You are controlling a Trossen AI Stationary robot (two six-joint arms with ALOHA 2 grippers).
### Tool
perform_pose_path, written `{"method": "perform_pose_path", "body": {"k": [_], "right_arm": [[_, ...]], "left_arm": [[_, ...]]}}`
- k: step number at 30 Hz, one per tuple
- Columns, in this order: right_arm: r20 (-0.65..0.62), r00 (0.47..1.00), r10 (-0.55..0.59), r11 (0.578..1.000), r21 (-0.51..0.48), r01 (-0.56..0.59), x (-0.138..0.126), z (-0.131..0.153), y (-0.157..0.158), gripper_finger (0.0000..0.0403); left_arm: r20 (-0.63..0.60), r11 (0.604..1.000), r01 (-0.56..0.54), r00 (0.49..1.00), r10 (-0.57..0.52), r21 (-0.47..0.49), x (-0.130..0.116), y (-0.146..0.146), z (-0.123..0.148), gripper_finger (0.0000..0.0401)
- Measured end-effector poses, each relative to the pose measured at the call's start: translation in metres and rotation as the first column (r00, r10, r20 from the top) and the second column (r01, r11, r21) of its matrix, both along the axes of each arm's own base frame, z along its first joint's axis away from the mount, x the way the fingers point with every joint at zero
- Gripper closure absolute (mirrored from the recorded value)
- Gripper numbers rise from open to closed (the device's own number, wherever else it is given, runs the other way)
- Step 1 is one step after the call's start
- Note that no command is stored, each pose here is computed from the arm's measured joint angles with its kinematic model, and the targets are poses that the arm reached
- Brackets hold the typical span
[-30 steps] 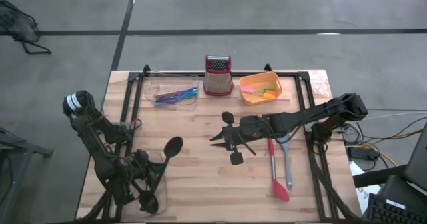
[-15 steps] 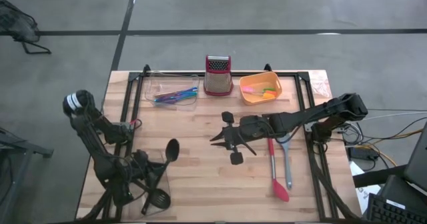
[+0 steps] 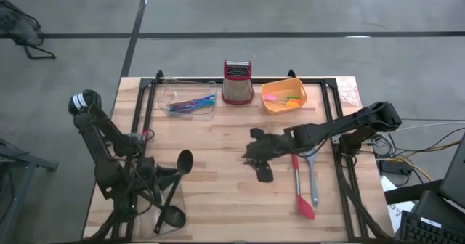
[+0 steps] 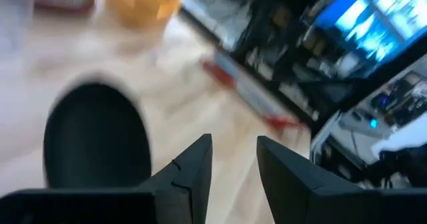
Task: Pick & Place Kitchen Items
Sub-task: Put the red serving spoon into the bottom transparent bin
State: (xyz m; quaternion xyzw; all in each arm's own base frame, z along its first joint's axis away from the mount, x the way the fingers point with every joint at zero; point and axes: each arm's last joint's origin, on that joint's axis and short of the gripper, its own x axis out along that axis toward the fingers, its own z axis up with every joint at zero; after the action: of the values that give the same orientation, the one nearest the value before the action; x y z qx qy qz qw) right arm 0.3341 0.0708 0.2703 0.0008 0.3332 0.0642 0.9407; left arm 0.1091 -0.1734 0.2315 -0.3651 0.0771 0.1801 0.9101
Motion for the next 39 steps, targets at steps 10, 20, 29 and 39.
{"method": "perform_pose_path", "body": {"k": [10,20,29,39], "right_arm": [[-0.375,0.902,-0.215,0.96,0.085,0.265,-0.036,-0.036,0.023,0.0281],[-0.649,0.55,-0.525,0.757,-0.061,0.651,-0.087,-0.068,0.041,0.0235],[-0.728,0.347,-0.592,0.622,-0.139,0.77,-0.11,-0.097,0.043,0.0214],[-0.745,0.368,-0.557,0.618,-0.075,0.783,-0.121,-0.129,0.039,0.0217]], "left_arm": [[0.076,0.95,-0.051,0.997,0.029,0.308,0.024,-0.007,0.028,0.0262],[0.066,0.899,-0.065,0.997,0.04,0.433,0.053,-0.006,0.049,0.0219],[0.038,0.905,-0.04,0.999,0.027,0.423,0.07,0.007,0.048,0.022],[0.045,0.91,-0.046,0.999,0.03,0.411,0.072,0.008,0.049,0.0219]]}}
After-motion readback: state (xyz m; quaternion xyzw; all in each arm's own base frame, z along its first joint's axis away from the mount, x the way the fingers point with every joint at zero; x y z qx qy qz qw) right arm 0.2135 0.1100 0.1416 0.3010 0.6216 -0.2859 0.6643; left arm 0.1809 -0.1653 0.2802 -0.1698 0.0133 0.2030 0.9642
